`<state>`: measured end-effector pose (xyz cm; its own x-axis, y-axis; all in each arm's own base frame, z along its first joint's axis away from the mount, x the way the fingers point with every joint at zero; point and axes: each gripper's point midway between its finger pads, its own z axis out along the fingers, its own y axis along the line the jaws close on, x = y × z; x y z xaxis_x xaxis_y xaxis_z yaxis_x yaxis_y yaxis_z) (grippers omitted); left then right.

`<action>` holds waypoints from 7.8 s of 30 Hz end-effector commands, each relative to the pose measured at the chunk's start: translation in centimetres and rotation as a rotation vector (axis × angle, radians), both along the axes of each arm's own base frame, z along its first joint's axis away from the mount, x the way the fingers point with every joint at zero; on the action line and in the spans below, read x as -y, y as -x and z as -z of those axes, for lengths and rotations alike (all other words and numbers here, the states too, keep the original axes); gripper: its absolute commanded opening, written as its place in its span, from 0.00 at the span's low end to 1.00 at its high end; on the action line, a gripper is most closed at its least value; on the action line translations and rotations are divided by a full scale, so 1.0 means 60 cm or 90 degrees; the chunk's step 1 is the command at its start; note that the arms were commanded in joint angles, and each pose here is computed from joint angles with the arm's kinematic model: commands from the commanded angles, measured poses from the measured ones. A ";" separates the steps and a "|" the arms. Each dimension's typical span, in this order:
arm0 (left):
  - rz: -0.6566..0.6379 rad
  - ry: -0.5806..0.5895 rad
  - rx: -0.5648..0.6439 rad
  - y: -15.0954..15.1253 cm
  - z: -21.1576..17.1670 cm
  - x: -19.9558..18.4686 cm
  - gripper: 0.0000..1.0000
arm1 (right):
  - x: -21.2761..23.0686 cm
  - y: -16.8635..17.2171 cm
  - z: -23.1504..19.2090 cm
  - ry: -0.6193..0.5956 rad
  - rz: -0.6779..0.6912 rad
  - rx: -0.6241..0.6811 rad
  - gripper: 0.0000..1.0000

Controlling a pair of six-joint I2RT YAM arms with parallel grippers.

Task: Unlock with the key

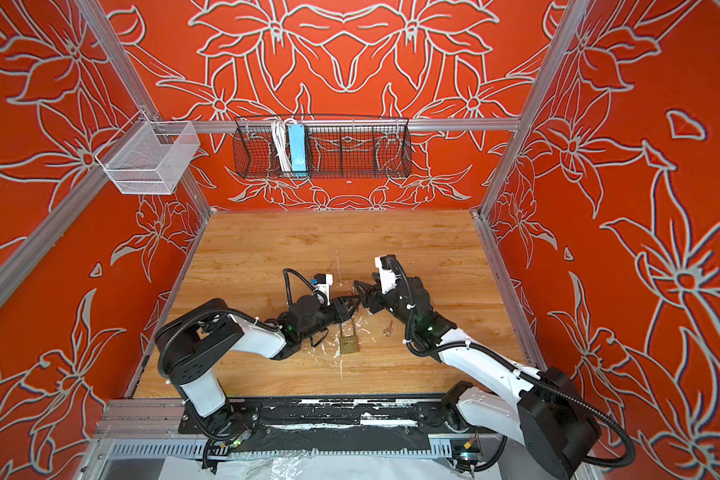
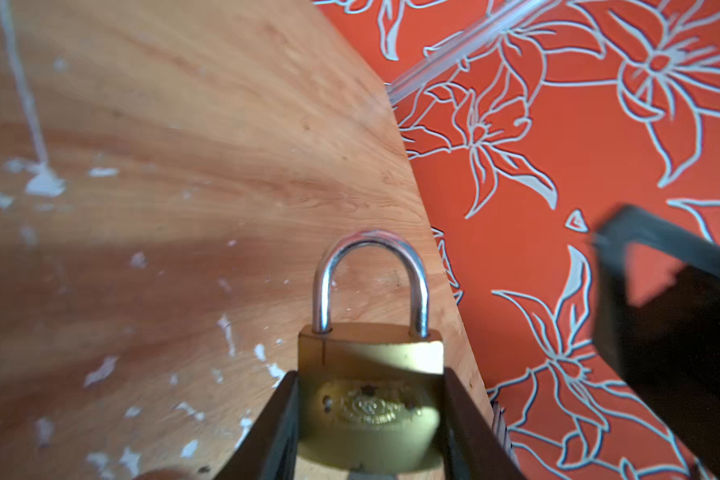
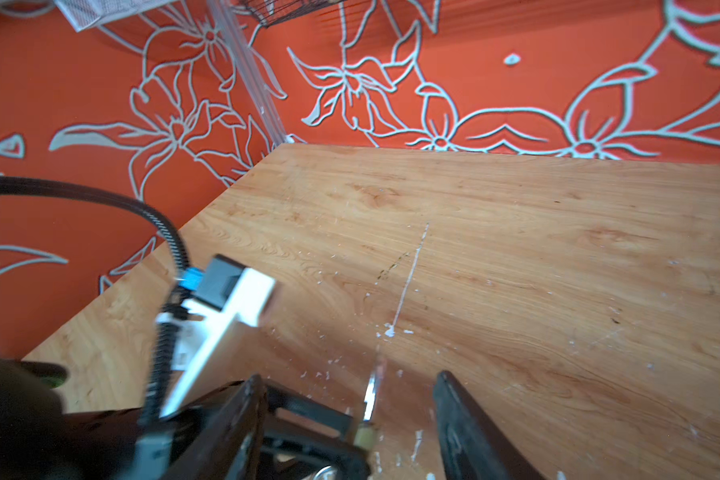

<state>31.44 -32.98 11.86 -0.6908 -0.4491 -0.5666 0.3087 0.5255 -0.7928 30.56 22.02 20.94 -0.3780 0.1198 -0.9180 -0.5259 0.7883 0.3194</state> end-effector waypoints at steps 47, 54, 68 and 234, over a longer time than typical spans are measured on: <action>-0.085 -0.169 0.275 0.016 -0.062 -0.034 0.00 | -0.104 -0.012 0.085 -0.026 -0.165 -0.189 0.30; -0.079 -0.166 0.272 0.017 -0.061 -0.031 0.00 | -0.101 -0.012 0.082 -0.020 -0.163 -0.174 0.19; -0.076 -0.171 0.267 0.016 -0.057 -0.029 0.00 | -0.100 -0.014 0.082 -0.019 -0.159 -0.172 0.00; 0.293 -0.235 0.379 0.081 -0.144 -0.059 0.51 | -0.052 0.045 -0.017 0.036 -0.126 0.079 0.00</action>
